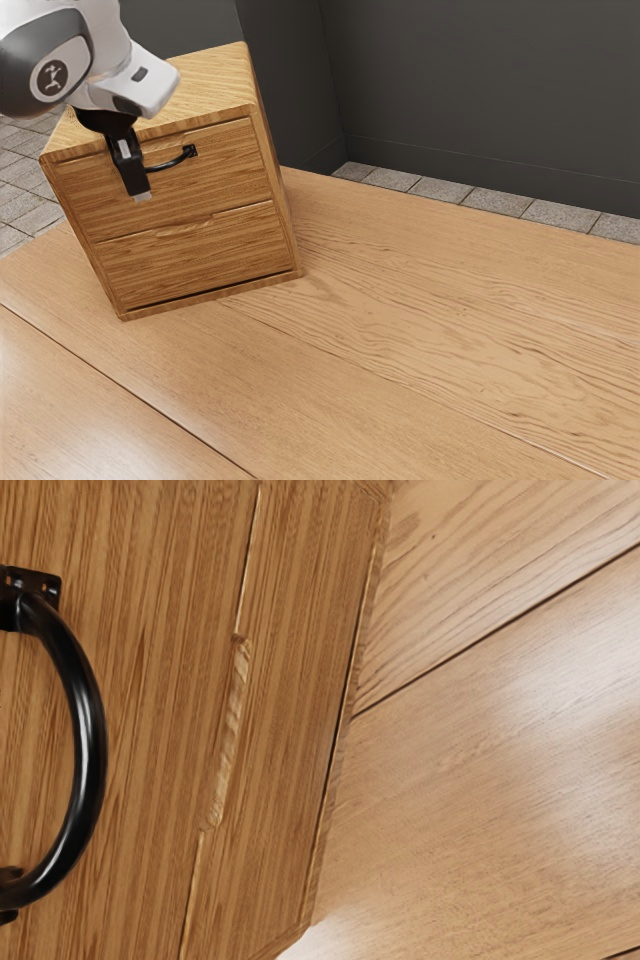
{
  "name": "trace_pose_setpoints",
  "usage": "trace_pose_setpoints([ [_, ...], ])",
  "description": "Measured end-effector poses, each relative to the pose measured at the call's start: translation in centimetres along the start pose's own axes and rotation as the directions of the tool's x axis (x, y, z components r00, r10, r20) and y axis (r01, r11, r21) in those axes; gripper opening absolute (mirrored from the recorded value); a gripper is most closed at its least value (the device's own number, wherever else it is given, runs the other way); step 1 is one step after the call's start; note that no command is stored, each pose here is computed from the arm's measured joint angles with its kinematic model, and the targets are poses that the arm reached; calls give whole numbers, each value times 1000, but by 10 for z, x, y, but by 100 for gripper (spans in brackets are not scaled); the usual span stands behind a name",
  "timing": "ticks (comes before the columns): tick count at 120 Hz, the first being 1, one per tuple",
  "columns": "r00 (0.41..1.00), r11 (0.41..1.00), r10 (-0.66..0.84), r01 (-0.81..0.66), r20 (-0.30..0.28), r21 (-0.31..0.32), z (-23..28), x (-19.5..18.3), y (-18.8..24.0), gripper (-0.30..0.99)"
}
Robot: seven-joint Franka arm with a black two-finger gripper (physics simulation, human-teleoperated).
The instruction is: Pull the drawer handle with one arm to open the drawer
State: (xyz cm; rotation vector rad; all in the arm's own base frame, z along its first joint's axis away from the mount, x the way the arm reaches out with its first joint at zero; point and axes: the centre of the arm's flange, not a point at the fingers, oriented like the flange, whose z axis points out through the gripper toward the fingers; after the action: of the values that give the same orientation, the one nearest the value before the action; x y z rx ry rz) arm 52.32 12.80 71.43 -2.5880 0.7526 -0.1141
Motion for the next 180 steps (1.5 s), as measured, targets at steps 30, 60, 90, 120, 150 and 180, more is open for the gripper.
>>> trace_pose_setpoints([
  [30, 992, 995, 100, -99, -79, 18, 30, 18, -24, 44],
  [60, 982, 989, 147, -146, -122, 21, 49, 23, -47, 36],
  [90, 976, 986, 164, -163, -142, 20, 62, 12, -64, 34],
  [120, 970, 981, 192, -191, -148, 21, 58, 0, -64, 33],
  [150, 962, 972, 232, -235, -143, 0, 64, 3, -54, 33],
  [180, 962, 970, 239, -243, -133, -16, 71, -4, -55, 35],
])
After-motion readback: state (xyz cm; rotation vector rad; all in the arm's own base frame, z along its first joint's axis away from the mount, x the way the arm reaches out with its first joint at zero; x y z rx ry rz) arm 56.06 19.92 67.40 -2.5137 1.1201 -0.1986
